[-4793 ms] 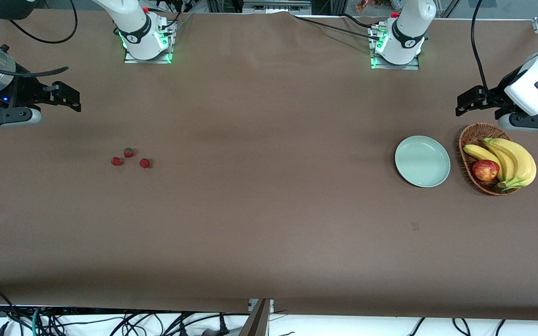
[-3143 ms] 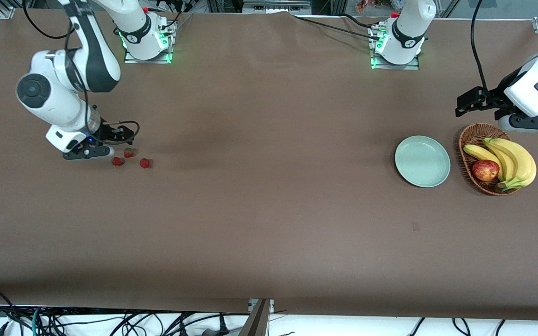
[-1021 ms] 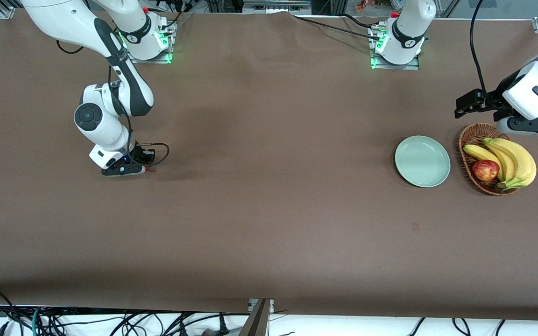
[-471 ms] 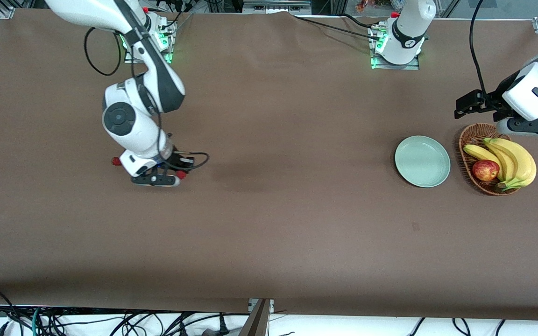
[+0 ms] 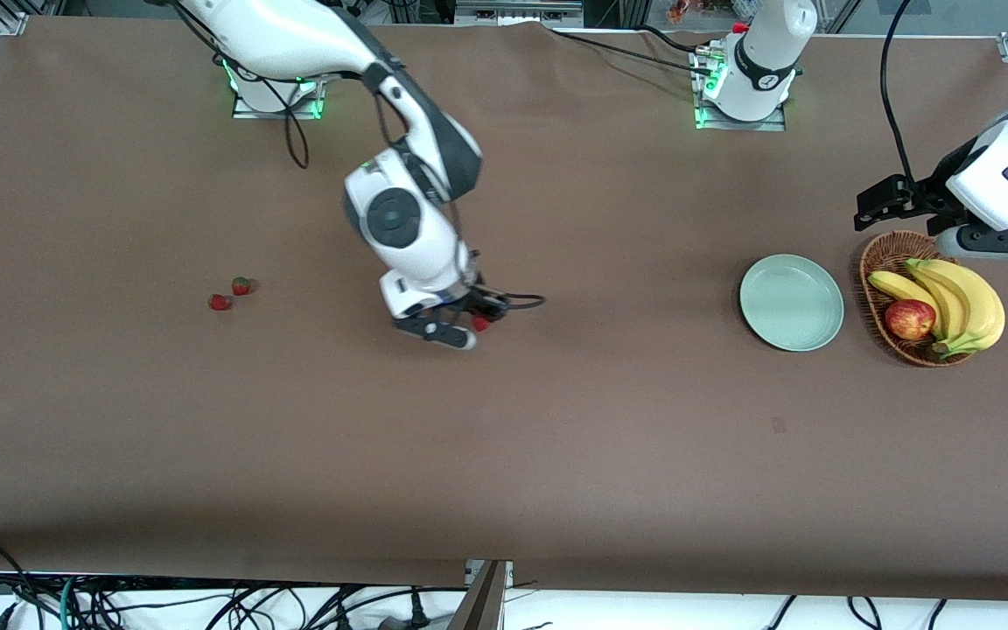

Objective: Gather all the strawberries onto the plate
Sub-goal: 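Carry the strawberry with the right gripper toward the table's middle, then release the strawberry with the right gripper while the left gripper reaches toward it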

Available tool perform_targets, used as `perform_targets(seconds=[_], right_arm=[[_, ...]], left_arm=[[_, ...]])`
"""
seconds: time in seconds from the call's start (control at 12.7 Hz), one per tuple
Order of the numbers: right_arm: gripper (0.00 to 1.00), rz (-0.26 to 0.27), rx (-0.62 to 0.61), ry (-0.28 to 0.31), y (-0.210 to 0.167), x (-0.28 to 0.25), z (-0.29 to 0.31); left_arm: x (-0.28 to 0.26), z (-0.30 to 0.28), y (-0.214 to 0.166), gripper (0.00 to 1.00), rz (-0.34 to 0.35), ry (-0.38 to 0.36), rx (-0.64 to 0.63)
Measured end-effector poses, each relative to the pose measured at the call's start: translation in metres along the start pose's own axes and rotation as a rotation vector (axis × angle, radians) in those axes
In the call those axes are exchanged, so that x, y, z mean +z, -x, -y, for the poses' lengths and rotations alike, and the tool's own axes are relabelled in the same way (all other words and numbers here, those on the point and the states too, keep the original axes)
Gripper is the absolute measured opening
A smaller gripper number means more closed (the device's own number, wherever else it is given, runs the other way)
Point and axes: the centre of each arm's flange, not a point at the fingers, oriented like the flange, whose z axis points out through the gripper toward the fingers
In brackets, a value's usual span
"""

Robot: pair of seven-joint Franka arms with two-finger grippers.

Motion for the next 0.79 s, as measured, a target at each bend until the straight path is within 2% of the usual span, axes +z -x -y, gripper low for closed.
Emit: perform_targets(seconds=[0.24, 0.39, 0.47, 0.63, 0.79], right_arm=[[0.30, -0.034, 0.134, -0.155, 0.070, 0.050, 0.049], [0.30, -0.039, 0.178, -0.243, 0.123, 0.090, 0.062], [0.30, -0.045, 0.189, -0.269, 0.145, 0.110, 0.063], [0.30, -0.062, 0.201, -0.294, 0.166, 0.138, 0.059], [0.48, -0.082, 0.203, -0.299, 0.159, 0.139, 0.060]], left_arm=[[0.009, 0.001, -0.006, 1.00, 0.012, 0.000, -0.003], [0.018, 0.000, -0.012, 1.00, 0.018, -0.001, -0.004], [0.024, 0.001, -0.015, 1.00, 0.022, -0.001, -0.005], [0.039, 0.002, -0.020, 1.00, 0.025, -0.001, -0.008], [0.063, 0.004, -0.023, 1.00, 0.021, -0.001, -0.011]])
